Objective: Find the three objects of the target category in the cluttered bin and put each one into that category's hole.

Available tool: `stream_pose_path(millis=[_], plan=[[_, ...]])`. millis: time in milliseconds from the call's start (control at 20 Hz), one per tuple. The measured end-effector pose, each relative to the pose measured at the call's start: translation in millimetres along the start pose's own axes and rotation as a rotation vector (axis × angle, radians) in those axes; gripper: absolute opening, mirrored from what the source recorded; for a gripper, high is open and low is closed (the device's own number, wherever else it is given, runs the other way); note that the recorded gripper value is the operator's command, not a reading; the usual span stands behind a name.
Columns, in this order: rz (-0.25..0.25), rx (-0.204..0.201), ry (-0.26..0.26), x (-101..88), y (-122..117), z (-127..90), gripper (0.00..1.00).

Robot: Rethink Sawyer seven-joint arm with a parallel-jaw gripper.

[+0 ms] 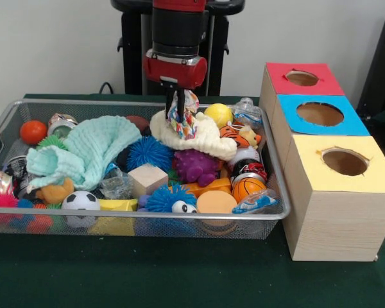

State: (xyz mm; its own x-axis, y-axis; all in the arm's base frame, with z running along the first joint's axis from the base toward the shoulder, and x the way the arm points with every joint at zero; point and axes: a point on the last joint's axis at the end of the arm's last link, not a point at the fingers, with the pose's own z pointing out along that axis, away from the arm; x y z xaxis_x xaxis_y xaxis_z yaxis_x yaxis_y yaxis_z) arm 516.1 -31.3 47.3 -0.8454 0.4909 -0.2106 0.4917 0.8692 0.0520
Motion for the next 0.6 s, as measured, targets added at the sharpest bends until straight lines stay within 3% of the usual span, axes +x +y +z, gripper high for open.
stream_pose_path(millis=[600], plan=[[0.007, -0.031, -0.082, -3.3, -21.0, -3.7, 0.00]])
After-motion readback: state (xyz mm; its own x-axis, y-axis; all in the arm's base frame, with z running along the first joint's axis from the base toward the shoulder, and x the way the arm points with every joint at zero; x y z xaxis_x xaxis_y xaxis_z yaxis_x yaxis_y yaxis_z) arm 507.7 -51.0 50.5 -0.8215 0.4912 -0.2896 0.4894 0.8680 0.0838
